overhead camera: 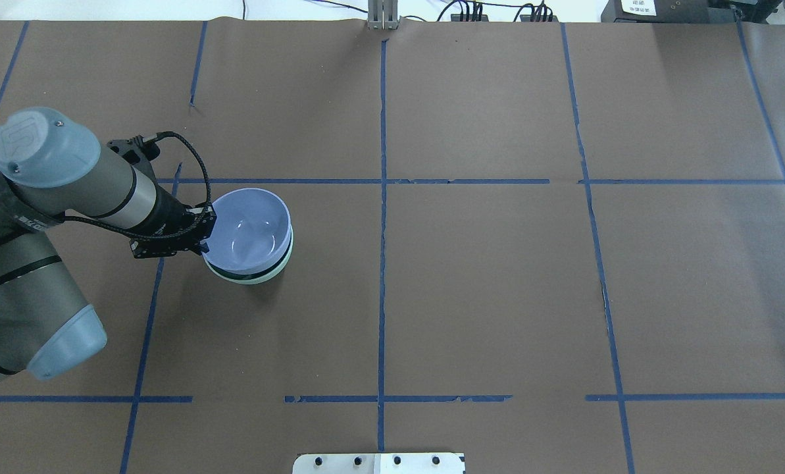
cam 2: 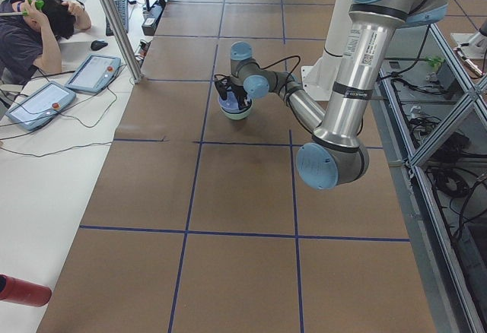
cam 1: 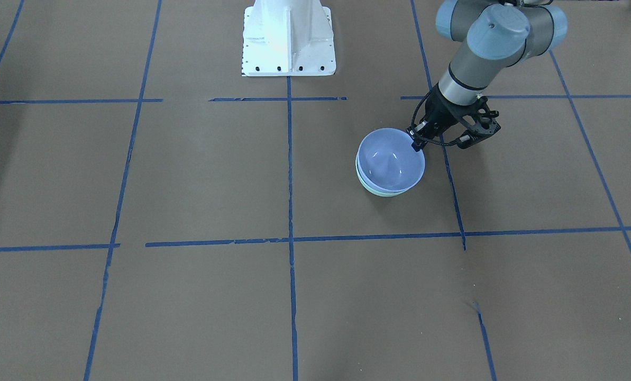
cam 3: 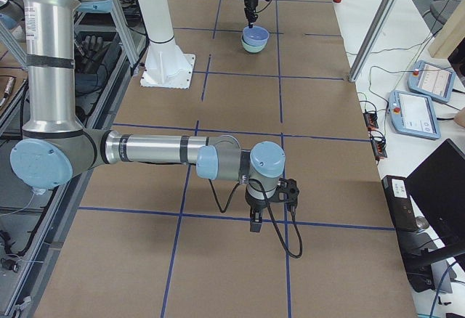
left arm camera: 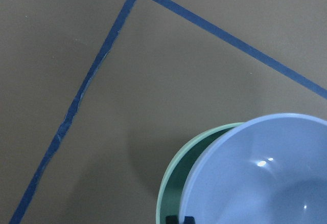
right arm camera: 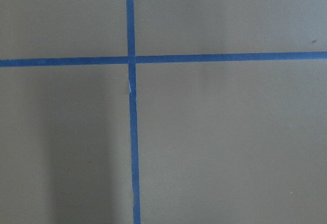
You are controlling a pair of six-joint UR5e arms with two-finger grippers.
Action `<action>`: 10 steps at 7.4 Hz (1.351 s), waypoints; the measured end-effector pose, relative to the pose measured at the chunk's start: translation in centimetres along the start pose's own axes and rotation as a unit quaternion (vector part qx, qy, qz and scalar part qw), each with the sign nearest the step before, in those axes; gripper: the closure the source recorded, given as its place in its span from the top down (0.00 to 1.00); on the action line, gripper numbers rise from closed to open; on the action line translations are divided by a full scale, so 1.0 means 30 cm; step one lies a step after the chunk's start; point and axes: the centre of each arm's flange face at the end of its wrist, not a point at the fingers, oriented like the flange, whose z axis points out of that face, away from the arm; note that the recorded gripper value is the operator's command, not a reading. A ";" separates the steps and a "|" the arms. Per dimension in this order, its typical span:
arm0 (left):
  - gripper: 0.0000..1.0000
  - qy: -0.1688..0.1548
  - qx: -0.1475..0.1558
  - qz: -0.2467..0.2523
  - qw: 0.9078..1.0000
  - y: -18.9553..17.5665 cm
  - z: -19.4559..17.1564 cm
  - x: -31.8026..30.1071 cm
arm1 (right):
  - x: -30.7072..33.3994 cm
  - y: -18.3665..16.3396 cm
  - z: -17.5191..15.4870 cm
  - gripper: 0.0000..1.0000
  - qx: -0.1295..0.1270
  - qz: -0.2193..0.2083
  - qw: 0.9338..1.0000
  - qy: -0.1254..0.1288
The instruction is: Stack blue bowl on green bowl
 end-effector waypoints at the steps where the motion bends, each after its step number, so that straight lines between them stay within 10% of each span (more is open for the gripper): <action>1: 0.00 -0.005 -0.001 -0.001 1.000 -0.002 0.019 -0.005 | 0.000 0.000 0.000 1.00 0.000 0.000 1.000 0.000; 2: 0.00 -0.010 -0.003 -0.001 1.000 -0.003 0.038 -0.012 | 0.000 0.000 0.000 1.00 0.000 0.000 1.000 0.000; 4: 0.99 -0.015 -0.004 -0.001 1.000 -0.004 0.056 -0.020 | 0.001 0.000 0.000 1.00 0.000 0.000 1.000 0.000; 10: 1.00 0.007 0.025 0.060 0.998 -0.094 -0.112 -0.104 | 0.000 -0.001 0.000 1.00 0.000 0.000 1.000 0.000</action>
